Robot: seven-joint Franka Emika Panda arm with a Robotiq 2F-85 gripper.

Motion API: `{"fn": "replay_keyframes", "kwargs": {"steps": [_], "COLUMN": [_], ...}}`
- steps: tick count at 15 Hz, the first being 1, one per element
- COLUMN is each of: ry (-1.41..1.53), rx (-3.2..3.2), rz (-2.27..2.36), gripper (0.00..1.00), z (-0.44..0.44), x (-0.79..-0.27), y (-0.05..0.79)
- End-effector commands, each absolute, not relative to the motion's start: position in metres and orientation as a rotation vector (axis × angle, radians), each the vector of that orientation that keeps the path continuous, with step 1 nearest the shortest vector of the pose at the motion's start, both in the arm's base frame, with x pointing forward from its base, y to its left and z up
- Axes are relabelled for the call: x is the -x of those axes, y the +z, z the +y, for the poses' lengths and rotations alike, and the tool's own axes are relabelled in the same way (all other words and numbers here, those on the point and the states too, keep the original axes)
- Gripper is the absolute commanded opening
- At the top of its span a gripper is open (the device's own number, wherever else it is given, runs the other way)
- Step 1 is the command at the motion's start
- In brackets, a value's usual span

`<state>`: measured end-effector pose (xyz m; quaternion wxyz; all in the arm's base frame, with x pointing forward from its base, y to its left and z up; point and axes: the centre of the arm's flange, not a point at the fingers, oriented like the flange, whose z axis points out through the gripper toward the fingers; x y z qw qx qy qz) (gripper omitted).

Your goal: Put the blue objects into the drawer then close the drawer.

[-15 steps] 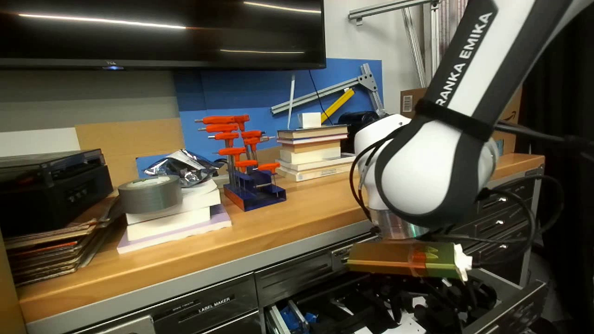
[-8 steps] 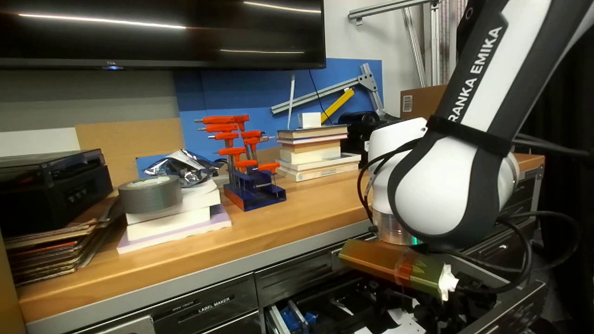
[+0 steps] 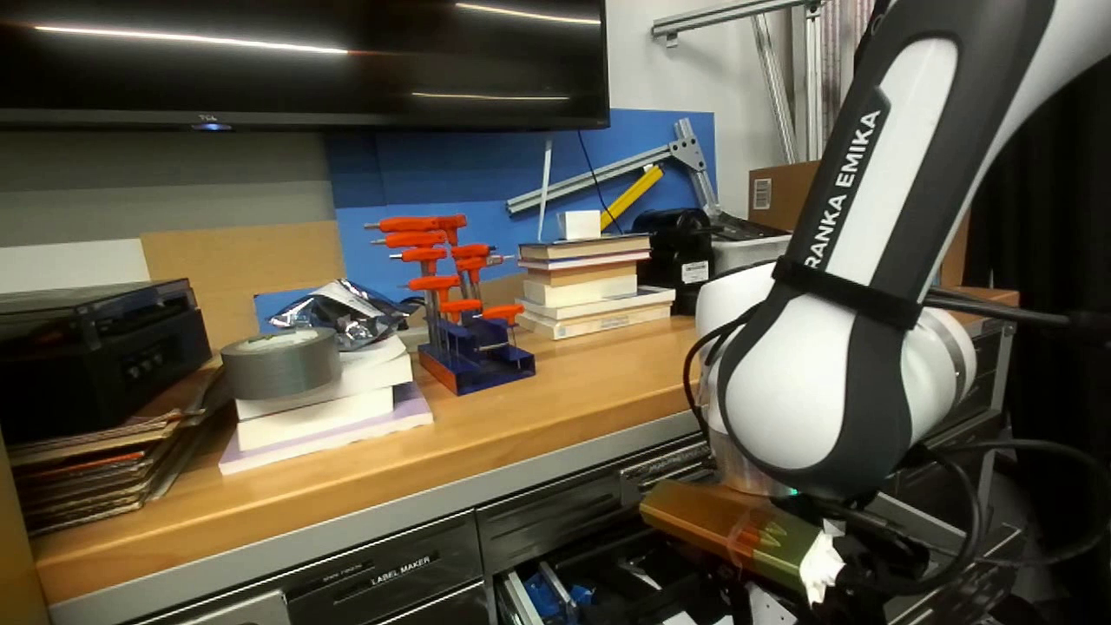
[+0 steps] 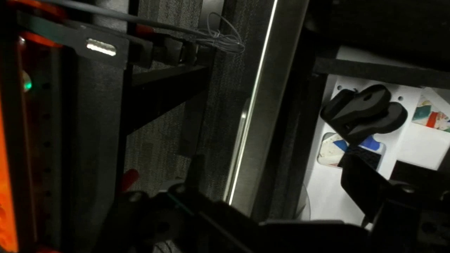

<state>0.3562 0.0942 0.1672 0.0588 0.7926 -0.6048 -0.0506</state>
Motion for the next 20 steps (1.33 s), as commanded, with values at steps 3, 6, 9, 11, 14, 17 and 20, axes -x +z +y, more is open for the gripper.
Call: {"fn": "replay_keyframes", "kwargs": {"steps": [3,6,9,11,14,17,20], "ry": [-0.162,-0.149,-0.109,-0.027,0.118,0.252,0.353], "rx": [-2.314,-2.325,-2.361,-2.380,-2.407,-2.446,-2.482], "rz": [-1.921,-1.966,-2.055,-2.134,-2.167,-2.174,-2.153], "gripper": [1.00,1.00,1.00,1.00,1.00,1.00,1.00], "z": [0.089,0.090,0.093,0.094,0.089,0.082,0.077], "x": [-0.317,-0.312,-0.310,-0.311,-0.318,-0.332,-0.344], "y": [0.168,0.154,0.133,0.122,0.114,0.117,0.122]}}
